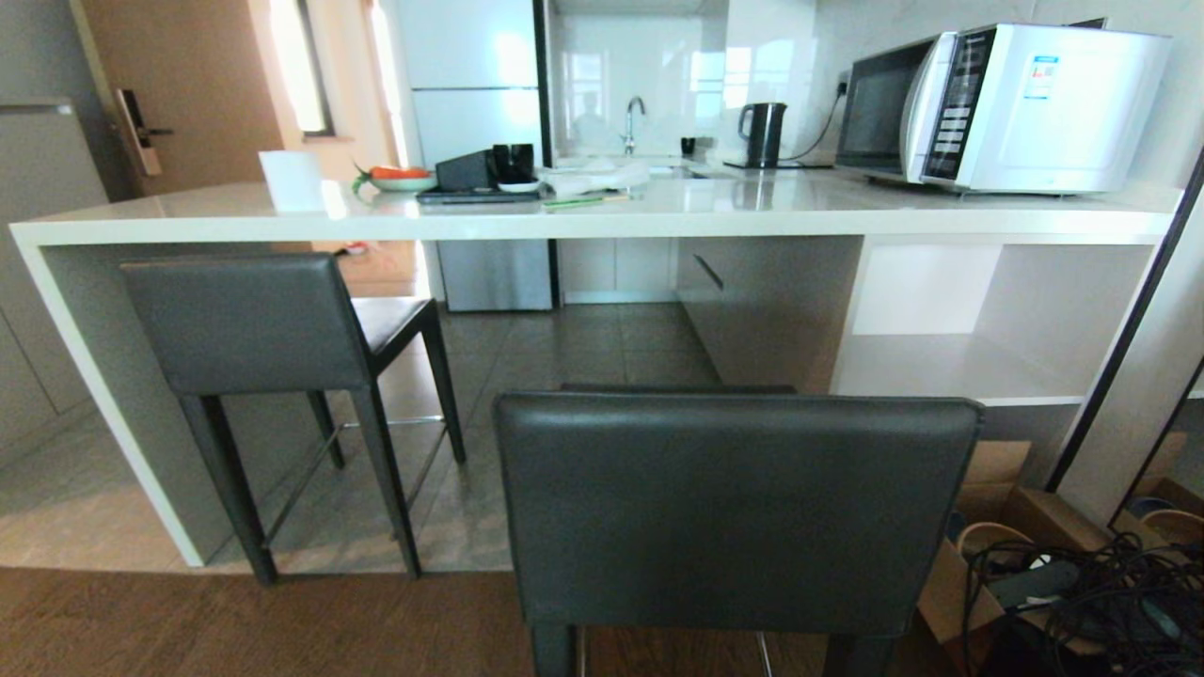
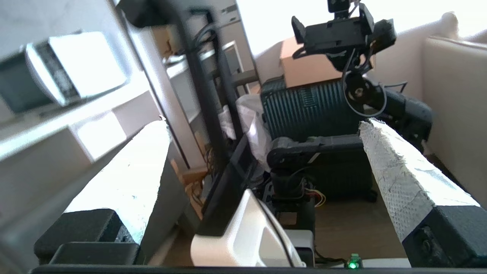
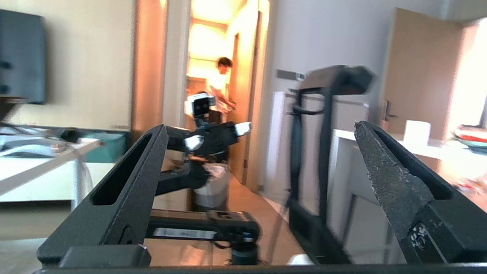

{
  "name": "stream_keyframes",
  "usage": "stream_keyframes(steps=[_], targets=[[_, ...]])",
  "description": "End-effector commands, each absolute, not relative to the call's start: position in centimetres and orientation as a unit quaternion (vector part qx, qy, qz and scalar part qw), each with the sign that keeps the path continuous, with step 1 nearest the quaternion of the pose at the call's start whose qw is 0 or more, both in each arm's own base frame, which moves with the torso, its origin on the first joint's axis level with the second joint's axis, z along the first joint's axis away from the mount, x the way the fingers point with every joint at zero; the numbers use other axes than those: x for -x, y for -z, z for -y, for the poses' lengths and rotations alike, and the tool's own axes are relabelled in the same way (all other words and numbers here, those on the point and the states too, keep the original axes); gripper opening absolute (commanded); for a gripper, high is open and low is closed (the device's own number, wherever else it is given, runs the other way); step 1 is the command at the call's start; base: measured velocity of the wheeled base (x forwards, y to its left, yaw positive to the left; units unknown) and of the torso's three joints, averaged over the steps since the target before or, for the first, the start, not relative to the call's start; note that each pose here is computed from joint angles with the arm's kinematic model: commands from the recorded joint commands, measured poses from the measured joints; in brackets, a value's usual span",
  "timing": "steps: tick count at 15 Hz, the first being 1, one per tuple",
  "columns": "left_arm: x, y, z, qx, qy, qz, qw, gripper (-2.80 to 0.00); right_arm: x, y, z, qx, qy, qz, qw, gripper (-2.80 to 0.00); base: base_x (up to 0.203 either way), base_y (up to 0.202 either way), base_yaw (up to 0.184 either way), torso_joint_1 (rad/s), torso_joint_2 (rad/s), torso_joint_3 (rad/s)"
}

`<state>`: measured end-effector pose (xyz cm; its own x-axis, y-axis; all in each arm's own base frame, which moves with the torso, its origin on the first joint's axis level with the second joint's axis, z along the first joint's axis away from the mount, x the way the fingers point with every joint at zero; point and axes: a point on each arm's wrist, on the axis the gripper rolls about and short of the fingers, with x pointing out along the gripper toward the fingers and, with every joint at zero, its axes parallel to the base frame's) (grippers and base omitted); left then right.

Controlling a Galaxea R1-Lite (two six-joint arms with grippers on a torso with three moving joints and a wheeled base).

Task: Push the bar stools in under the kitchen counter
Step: Pull the gray chair out from under the dining table

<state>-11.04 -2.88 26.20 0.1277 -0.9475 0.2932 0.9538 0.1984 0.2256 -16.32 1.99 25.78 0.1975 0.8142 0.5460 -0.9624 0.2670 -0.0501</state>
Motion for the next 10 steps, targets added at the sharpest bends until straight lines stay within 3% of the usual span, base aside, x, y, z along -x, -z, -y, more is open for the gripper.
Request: stream_keyframes(steps=[1,4,10], targets=[[11.8,-26.8,2.9,0.000,0.639,0.194,0.744,0.00,17.7,-25.4,-2.0,-0.143,-0.592,0.256,0.750,0.00,0.000,0.000,0.000,0.000,0.00,0.000],[13.8,-27.9,3.1,0.004,0.654,0.197,0.731,0.00,17.7,-25.4,-2.0,-0.147,-0.591,0.256,0.751,0.00,0.000,0.000,0.000,0.000,0.00,0.000],[14.7,-26.6,2.4,0.020,0.686,0.186,0.703,0.00,17.4,-25.3,-2.0,-0.155,-0.586,0.257,0.753,0.00,0.000,0.000,0.000,0.000,0.00,0.000]])
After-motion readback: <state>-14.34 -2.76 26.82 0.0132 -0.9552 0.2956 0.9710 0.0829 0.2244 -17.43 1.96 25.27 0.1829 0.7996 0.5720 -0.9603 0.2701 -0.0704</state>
